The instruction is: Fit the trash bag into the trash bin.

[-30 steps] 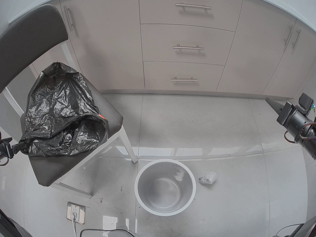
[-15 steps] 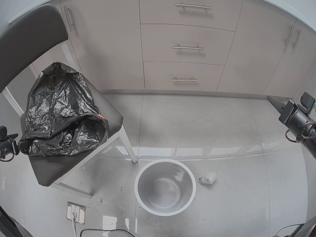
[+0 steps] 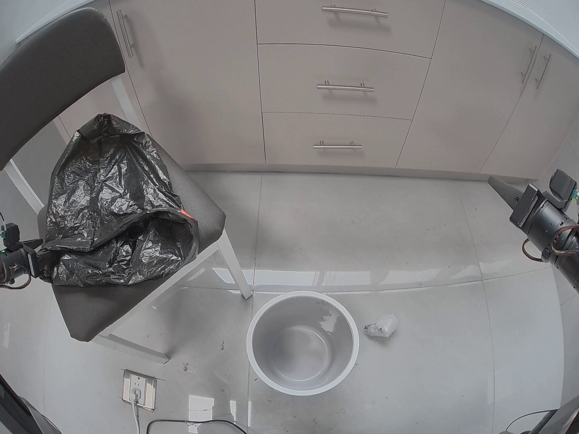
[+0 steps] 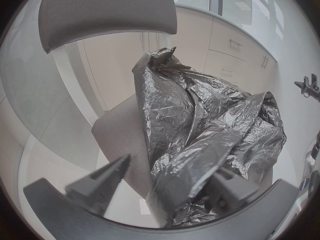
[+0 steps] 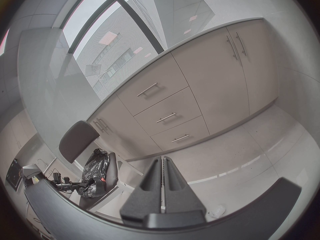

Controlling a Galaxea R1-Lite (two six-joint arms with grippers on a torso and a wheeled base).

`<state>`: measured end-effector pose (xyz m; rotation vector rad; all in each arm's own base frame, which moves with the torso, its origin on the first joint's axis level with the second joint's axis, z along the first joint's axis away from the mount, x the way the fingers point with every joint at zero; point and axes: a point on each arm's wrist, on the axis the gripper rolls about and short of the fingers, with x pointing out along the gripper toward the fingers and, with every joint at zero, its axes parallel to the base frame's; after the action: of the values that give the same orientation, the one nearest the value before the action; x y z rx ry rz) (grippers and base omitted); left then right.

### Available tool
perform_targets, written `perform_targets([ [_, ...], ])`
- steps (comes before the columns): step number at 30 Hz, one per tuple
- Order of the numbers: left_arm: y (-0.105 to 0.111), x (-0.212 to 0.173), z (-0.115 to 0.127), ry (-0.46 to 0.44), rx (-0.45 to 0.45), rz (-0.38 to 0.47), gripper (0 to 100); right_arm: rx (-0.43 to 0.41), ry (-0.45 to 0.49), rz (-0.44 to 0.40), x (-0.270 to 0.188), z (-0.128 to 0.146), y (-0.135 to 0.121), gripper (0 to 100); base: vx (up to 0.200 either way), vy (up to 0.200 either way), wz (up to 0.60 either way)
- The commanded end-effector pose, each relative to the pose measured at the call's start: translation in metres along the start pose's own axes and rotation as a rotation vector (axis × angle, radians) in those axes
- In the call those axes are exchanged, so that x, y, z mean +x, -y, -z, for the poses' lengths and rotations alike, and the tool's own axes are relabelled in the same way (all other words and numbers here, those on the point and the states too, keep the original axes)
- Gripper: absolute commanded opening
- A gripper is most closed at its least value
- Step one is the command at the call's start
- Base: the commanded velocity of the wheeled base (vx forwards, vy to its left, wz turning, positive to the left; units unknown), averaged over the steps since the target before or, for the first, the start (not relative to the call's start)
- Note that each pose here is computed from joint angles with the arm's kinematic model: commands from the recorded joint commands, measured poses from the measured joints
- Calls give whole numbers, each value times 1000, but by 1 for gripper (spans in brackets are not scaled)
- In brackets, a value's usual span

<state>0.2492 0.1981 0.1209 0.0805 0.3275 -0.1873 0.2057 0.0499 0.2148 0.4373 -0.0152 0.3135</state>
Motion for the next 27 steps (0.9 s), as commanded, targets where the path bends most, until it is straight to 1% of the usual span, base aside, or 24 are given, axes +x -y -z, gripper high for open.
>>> perform_targets([
  [1,0,1,-1,2,-6,1,0,0,-3,-2,0,1,0,0,0,0,0],
  [4,1,0,-1,3,-17,2,0,0,-7,0,0,2,0,0,0,0,0],
  [9,1,1,-3,33,16,4,0,1,-18,5,0,4,1,0,0,0,0],
  [13,10,0,-3,38,14,24,0,-1,-49,11,-2,12,3,0,0,0,0],
  [15,18,-9,-12,62,-10,34,0,-2,-53,7,-3,13,3,0,0,0,0],
  [16,29,-15,-23,90,-56,66,0,-2,-57,2,-3,13,2,0,0,0,0],
  [17,46,-19,-36,119,-130,125,0,-3,-61,-4,-3,14,2,0,0,0,0],
  [18,59,-22,-49,137,-199,165,0,-4,-70,-12,-3,15,2,0,0,0,0],
  [21,109,-39,-96,197,-459,340,0,-2,-105,-60,-5,20,0,0,0,0,0],
  [22,126,-48,-109,216,-524,408,0,-1,-117,-71,-5,22,0,0,0,0,0],
  [23,126,-48,-109,216,-524,408,0,-1,-117,-71,-5,22,0,0,0,0,0],
  [24,155,-64,-127,246,-586,536,0,-1,-129,-83,-5,25,-2,0,0,0,0],
  [25,170,-71,-135,251,-607,608,0,-1,-131,-85,-5,25,-3,0,0,0,0],
  [27,193,-85,-145,249,-643,724,0,-3,-131,-92,-5,25,-5,0,0,0,0],
])
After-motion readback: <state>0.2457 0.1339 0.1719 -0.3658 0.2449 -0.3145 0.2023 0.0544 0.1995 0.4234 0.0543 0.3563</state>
